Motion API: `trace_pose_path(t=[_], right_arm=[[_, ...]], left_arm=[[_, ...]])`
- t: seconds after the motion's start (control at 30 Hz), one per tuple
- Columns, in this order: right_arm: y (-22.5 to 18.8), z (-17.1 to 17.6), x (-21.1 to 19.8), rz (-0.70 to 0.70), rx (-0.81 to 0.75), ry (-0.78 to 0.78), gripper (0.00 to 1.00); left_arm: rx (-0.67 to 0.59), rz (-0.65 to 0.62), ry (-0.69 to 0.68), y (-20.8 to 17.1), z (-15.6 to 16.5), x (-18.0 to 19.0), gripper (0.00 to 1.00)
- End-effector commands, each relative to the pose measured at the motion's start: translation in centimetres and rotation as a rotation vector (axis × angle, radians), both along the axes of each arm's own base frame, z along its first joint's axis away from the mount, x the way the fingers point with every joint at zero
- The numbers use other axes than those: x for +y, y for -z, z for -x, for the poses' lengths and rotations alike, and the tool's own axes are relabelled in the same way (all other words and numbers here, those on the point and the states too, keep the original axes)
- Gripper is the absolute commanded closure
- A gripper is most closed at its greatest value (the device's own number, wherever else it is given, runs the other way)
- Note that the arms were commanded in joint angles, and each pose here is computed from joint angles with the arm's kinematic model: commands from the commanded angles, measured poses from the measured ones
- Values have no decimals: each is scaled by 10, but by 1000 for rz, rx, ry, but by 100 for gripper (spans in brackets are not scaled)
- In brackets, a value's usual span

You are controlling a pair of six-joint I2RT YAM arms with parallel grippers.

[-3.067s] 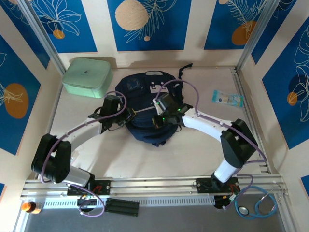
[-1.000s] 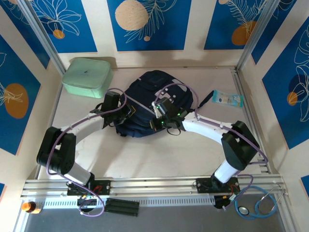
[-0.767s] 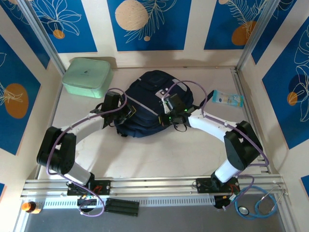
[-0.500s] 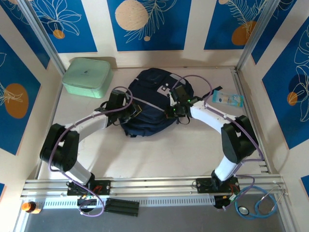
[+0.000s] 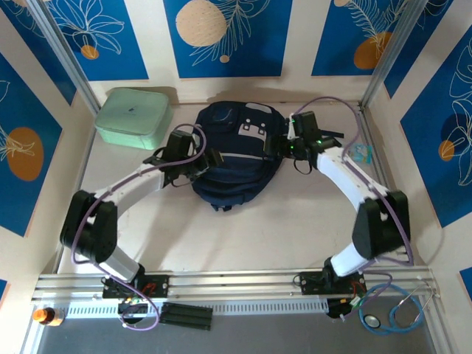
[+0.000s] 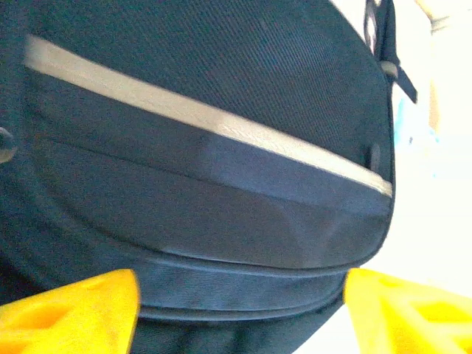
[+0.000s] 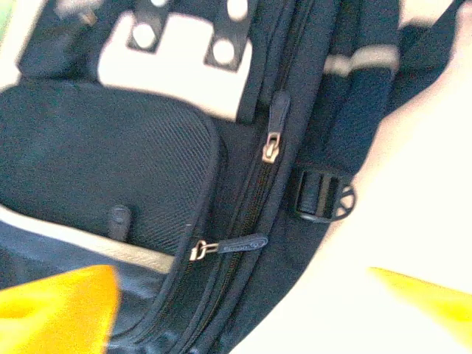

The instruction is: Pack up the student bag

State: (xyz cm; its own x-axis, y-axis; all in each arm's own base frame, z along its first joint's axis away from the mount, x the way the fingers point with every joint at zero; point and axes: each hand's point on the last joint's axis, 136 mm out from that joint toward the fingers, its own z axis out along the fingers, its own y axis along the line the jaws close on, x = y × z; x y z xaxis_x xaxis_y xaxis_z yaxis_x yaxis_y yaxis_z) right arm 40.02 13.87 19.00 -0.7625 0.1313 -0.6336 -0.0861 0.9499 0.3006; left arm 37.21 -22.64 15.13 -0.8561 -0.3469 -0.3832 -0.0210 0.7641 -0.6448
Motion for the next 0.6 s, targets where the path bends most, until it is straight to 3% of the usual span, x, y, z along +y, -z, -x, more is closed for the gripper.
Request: trace_pose_path(t=[0.0, 0.1, 0.2, 0.4, 0.57], right_arm=[[-41, 5, -29, 52, -173, 79, 0], [-53, 11, -67, 111, -270, 213, 1], [-47, 21, -105, 130, -297, 367, 1], [11, 42, -164, 177, -238, 607, 1], [50, 48, -166, 216, -253, 556, 1]], left_arm=[[-159, -283, -58, -37, -6, 54, 16], [-262, -542, -178, -50, -5, 108, 0], [-356, -728, -343, -57, -1, 160, 0], [-437, -921, -539, -35, 16, 226, 0], [-452, -1001, -620, -11, 25, 261, 0]])
